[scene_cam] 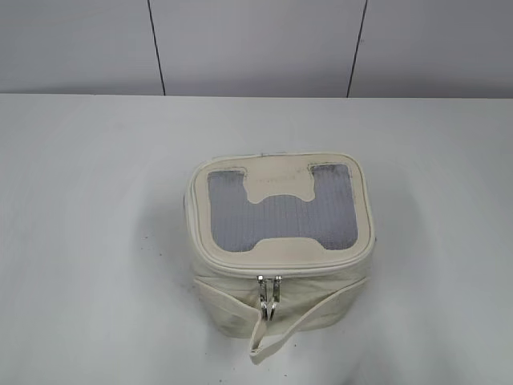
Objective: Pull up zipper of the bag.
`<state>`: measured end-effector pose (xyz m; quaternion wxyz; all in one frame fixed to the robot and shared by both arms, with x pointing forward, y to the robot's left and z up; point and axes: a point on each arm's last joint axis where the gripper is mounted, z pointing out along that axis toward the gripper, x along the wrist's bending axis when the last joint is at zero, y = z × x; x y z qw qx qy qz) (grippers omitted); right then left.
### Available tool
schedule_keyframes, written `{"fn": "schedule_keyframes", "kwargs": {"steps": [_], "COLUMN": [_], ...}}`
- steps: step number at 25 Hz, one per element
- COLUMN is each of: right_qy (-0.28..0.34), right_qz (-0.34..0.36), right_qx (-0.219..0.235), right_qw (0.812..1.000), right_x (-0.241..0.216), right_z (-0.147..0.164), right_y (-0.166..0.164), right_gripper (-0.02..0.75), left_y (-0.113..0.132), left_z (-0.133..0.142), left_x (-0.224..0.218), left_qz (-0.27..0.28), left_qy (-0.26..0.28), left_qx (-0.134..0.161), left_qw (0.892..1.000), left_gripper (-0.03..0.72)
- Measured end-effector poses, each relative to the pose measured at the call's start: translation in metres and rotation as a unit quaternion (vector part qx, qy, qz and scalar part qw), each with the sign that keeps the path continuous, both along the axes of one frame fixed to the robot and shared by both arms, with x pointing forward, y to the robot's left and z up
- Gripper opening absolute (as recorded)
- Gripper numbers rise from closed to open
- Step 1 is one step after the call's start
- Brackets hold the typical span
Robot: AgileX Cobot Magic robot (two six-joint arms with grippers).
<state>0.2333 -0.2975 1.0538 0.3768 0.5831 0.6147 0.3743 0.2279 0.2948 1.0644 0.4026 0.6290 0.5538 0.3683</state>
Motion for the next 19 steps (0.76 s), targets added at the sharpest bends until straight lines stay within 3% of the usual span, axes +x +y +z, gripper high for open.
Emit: {"fn": "schedule_keyframes", "kwargs": {"steps": [19], "right_qy": [0.000], "right_qz": [0.001], "right_qx": [0.001], "right_qw": [1.000], "right_x": [0.0000], "right_z": [0.0001], "right_y": [0.0002], "right_gripper": [0.521], "left_y": [0.0000], "left_z": [0.0000], "left_x": [0.0000], "left_qz": [0.000], "left_qy": [0.000], "left_qx": [0.000], "left_qw": [1.000], "left_gripper": [0.239]}}
